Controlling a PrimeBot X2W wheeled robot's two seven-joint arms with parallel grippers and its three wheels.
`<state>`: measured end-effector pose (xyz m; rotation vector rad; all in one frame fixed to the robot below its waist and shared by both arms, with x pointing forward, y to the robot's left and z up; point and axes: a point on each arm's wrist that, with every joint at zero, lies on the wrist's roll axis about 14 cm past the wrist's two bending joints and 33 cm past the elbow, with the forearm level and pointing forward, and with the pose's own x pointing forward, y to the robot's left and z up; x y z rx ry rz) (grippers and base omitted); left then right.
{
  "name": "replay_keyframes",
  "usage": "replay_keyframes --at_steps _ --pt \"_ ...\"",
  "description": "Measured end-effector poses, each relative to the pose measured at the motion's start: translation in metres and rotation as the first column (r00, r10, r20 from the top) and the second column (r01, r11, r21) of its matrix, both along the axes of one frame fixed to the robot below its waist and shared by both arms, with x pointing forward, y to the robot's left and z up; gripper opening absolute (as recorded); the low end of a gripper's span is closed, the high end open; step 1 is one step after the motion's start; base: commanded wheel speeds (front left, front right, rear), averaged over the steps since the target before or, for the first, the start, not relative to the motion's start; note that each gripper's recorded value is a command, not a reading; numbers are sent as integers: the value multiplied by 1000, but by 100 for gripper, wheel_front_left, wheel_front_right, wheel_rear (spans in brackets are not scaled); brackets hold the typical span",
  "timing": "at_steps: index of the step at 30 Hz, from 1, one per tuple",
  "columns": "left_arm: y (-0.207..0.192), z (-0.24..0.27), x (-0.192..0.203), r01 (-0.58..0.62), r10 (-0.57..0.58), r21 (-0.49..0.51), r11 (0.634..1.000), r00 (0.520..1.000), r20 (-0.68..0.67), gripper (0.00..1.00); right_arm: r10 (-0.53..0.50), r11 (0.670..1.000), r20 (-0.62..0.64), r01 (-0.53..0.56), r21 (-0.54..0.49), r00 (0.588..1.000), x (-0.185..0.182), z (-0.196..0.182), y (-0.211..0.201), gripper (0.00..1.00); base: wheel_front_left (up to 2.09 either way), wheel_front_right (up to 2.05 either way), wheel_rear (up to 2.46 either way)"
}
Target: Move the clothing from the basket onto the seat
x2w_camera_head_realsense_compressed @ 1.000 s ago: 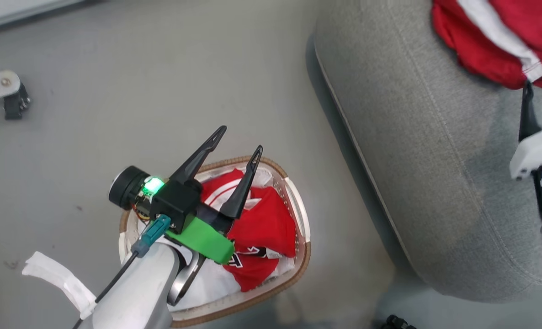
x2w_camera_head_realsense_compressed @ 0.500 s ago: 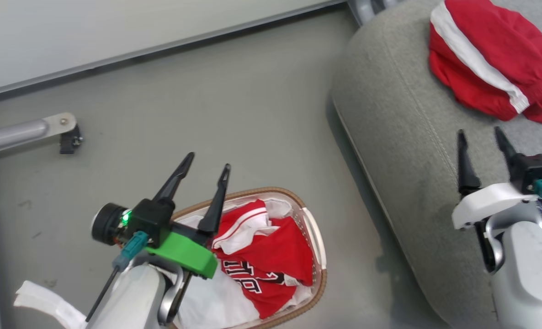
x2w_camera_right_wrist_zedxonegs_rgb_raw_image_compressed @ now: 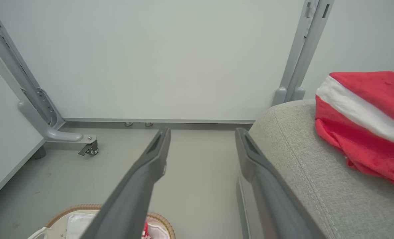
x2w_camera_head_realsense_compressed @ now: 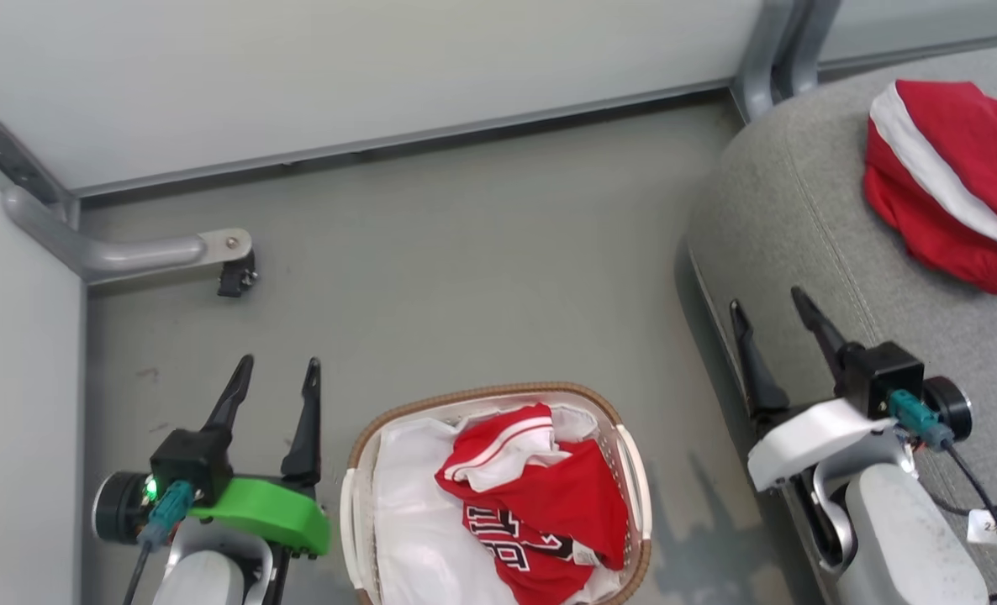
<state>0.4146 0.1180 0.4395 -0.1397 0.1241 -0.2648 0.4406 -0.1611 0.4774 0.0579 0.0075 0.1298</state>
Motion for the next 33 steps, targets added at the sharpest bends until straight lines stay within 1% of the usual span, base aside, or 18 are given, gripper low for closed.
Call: replay_keyframes --at_steps 3,8,16,24,33 --pt "15 1 -9 -46 46 13 999 999 -2 100 21 1000 -1 -21 15 1000 -7 0 9 100 0 0 0" --pt "30 -1 -26 -103 104 12 995 995 -14 100 45 998 -14 -44 36 999 -20 -2 19 100 0 0 0" --pt "33 -7 -51 -124 124 13 992 992 -38 100 38 998 -34 -36 46 999 -43 -7 17 100 0 0 0" --pt "14 -9 -46 -73 73 2 997 996 -43 100 16 999 -32 -14 46 999 -45 -6 10 100 0 0 0" --pt "-32 -28 -18 76 -77 -13 997 993 -92 100 19 999 10 -20 36 1000 -16 4 9 100 0 0 0"
